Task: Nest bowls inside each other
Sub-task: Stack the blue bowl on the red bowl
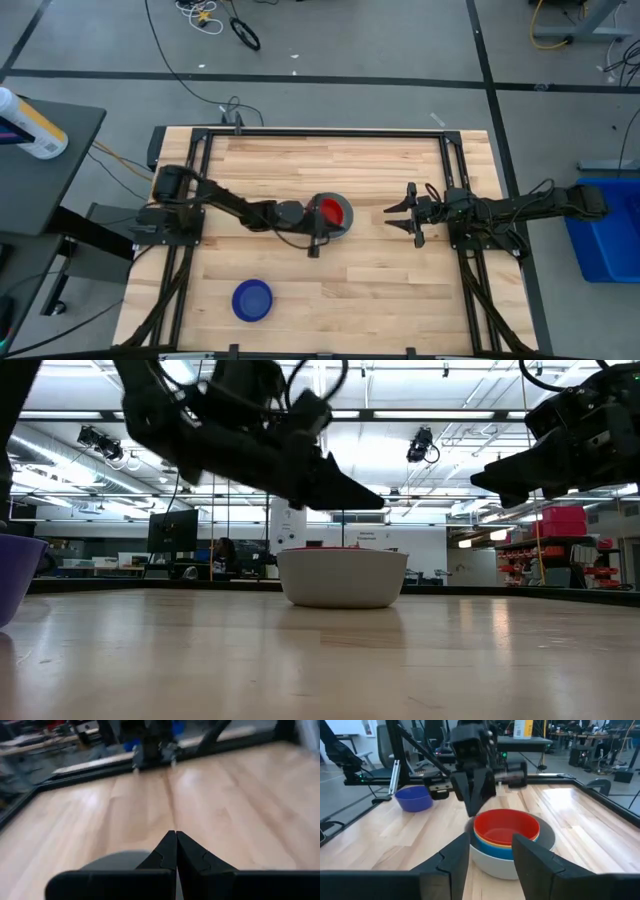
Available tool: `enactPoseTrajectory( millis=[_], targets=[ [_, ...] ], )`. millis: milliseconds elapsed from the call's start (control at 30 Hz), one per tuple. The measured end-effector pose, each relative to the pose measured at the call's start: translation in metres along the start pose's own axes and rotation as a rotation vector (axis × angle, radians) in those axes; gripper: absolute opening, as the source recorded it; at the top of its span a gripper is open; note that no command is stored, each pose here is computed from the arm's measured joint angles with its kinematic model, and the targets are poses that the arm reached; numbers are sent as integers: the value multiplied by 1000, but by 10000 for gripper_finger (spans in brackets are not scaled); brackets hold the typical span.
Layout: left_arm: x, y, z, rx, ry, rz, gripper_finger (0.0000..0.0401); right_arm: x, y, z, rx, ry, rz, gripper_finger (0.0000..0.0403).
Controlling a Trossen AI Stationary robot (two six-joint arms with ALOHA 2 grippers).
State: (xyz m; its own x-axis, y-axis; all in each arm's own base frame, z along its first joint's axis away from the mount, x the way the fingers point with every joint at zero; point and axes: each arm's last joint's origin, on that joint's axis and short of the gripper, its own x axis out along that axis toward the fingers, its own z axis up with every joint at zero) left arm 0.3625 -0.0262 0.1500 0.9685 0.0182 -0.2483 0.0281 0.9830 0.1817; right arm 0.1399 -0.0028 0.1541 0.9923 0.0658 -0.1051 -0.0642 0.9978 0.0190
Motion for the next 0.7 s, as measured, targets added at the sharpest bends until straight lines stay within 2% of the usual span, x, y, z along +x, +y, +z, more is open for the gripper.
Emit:
enactPoseTrajectory(
  millis=[133, 233, 500, 700],
  targets=[
    [-21, -11, 24, 77, 52, 71, 6, 0, 0, -1, 5, 7, 2, 169],
    [-45, -17, 32, 87, 53, 101, 6, 0, 1, -1, 15, 8, 16, 175],
    [-121, -41, 4, -102, 64, 66, 6, 0, 8, -1, 31, 9, 74, 193],
    [-151, -75, -9, -163, 162, -32, 7, 0, 11, -1, 59, 12, 96, 207]
  ],
)
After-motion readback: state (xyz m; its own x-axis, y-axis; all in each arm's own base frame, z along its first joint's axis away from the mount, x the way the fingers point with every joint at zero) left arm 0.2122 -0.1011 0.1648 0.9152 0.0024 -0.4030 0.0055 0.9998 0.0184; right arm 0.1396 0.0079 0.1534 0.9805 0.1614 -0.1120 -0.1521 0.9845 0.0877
